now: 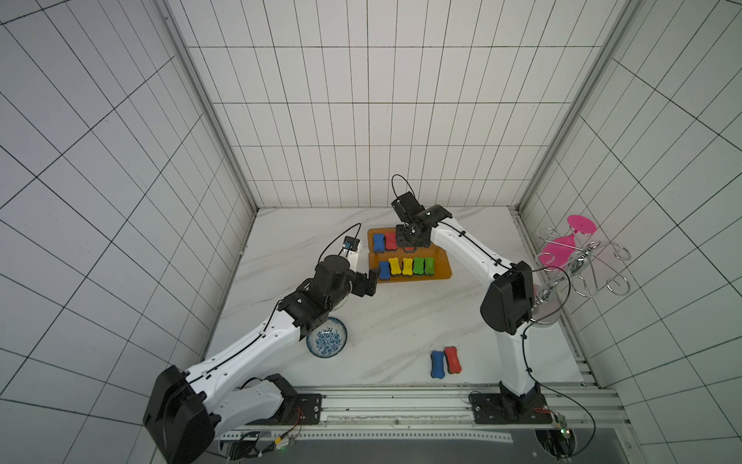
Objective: Remove the whiteboard erasers from the shelf
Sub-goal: Pick up the whiteboard eraser from the shelf, then place the whiteboard eraser at the center of the board.
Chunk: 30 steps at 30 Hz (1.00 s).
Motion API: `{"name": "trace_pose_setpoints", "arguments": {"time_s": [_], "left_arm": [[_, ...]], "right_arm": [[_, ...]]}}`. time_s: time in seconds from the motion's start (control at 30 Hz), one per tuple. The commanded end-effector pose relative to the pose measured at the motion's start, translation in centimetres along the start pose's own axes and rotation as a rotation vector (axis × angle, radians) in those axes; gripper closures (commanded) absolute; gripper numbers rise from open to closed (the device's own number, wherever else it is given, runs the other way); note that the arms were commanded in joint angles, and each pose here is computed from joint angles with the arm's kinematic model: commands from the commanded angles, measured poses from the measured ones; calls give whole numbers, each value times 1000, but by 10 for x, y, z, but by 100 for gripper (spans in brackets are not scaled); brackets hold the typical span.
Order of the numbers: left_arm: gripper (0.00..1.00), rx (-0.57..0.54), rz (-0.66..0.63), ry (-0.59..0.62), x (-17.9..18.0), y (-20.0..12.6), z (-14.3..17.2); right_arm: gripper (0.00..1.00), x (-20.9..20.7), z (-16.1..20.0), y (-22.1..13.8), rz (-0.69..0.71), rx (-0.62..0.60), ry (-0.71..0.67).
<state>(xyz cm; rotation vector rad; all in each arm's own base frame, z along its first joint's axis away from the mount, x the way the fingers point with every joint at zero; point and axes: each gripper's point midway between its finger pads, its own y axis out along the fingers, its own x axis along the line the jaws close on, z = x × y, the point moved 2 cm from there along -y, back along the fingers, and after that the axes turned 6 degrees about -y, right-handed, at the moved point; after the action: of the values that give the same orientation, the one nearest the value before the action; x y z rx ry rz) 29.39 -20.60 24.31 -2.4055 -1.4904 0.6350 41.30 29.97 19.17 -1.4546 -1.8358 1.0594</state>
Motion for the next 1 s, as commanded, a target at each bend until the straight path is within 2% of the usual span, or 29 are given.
{"name": "trace_pose_setpoints", "arguments": {"time_s": [0.0, 0.07, 0.23, 0.33, 0.43, 0.57, 0.67, 0.73, 0.8, 0.97], "left_arm": [[3, -11, -6, -3, -1, -1, -4], [3, -6, -9, -8, 0, -1, -3], [3, 2, -5, -24, 0, -8, -5], [3, 1, -7, -24, 1, -16, -5], [3, -4, -10, -18, 3, -23, -6], [3, -4, 6, -20, 1, -29, -3], [3, 0, 31, -12, -3, -33, 0], [3, 1, 38, -8, -4, -35, 2], [3, -1, 46, -10, -6, -35, 3], [4, 10, 48, -6, -7, -36, 4]], "right_arm": [[71, -7, 6, 8, 31, 20, 17], [76, -7, 2, -2, 15, 1, 32], [78, -9, -3, -46, 7, -77, 62], [78, -9, 15, -73, 11, -107, 77], [78, -4, 58, -93, 16, -115, 93], [77, 9, 157, -92, -9, -33, 142], [77, 32, 215, -96, -65, -30, 160], [77, 39, 248, -89, -52, -9, 147], [77, 38, 271, -77, -4, 18, 129], [77, 38, 305, -55, -58, 91, 182]]}}
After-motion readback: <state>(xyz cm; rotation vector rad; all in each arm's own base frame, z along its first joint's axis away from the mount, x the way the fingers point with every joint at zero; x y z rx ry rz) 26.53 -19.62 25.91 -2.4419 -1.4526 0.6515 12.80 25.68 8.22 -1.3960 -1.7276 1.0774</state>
